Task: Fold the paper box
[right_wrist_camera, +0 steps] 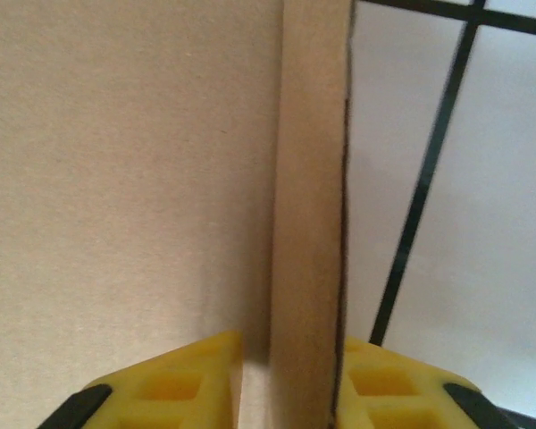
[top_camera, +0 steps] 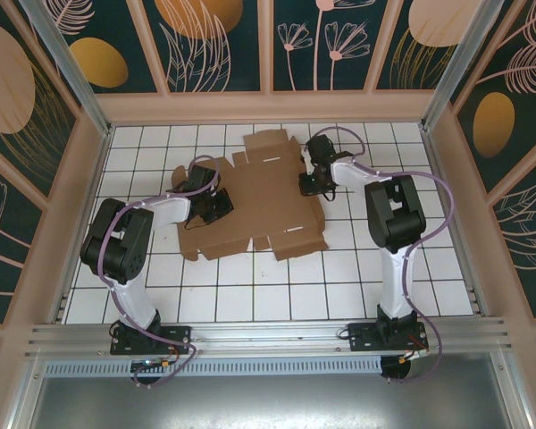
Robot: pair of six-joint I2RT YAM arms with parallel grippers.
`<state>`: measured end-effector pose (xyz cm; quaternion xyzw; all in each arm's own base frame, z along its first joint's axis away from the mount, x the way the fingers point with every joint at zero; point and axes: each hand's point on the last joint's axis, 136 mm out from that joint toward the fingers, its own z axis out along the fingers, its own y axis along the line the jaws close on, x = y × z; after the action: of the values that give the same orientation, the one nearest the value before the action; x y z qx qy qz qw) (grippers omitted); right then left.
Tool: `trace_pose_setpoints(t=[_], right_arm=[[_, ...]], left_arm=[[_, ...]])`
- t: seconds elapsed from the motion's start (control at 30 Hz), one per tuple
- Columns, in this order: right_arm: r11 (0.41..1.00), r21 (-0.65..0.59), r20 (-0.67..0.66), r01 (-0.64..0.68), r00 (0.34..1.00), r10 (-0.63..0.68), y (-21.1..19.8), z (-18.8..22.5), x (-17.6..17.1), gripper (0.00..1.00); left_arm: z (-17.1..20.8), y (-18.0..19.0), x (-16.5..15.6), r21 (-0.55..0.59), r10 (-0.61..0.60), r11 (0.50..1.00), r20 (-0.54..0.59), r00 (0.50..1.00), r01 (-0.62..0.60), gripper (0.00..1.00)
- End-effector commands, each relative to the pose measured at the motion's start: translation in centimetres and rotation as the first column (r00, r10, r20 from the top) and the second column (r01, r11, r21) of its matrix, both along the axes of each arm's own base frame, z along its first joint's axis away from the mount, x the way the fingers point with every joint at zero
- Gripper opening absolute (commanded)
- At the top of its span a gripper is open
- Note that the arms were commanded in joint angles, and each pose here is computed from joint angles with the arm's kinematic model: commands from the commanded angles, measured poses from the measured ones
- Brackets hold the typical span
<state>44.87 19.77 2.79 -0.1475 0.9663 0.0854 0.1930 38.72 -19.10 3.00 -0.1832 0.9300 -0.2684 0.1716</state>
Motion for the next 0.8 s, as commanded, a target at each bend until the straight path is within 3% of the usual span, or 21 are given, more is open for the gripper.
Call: trace_pose_setpoints(t=[0.0,0.2,0.37,0.47,0.53,0.63,0.7,0.77], right_arm=[[0.994,-0.11,0.04,0.017,0.999,-0.013,-0.1,-0.5,0.4,0.16],[0.893,-0.445,0.184,0.065,0.983,0.02,-1.8,0.4,0.5,0.05],[0.855,-0.517,0.189,0.038,0.979,0.071,-1.2,-0.2,0.1,0.04],[0.866,-0.499,0.2,0.038,0.977,0.072,-0.7,0.6,0.4,0.04],[0.917,-0.397,0.193,0.026,0.98,0.056,0.2,1.6,0.4,0.03],[0.996,-0.085,0.132,0.016,0.991,-0.004,0.3,3.9,0.6,0.05],[0.987,0.161,0.072,0.018,0.997,-0.03,0.1,5.4,0.4,0.07],[0.939,0.342,0.036,0.033,0.998,-0.048,-0.6,6.5,0.1,0.08]], left_arm=[[-0.5,-0.2,-0.2,-0.011,-0.007,1.0,-0.009,1.0,0.007,0.0],[-0.4,-0.3,-0.1,-0.016,-0.011,1.0,-0.009,1.0,0.011,0.0],[-0.7,-0.5,-0.2,-0.026,-0.016,1.0,-0.019,1.0,0.016,0.0],[-0.7,-0.7,-0.2,-0.033,-0.021,0.999,-0.021,1.0,0.02,0.0],[-0.6,-0.7,-0.1,-0.036,-0.025,0.999,-0.017,1.0,0.024,0.0],[-0.4,-0.7,-0.1,-0.033,-0.029,0.999,-0.012,0.999,0.029,0.0],[-0.5,-0.7,-0.1,-0.032,-0.027,0.999,-0.014,1.0,0.027,0.0],[-0.6,-0.9,-0.1,-0.039,-0.03,0.999,-0.015,0.999,0.029,0.0]])
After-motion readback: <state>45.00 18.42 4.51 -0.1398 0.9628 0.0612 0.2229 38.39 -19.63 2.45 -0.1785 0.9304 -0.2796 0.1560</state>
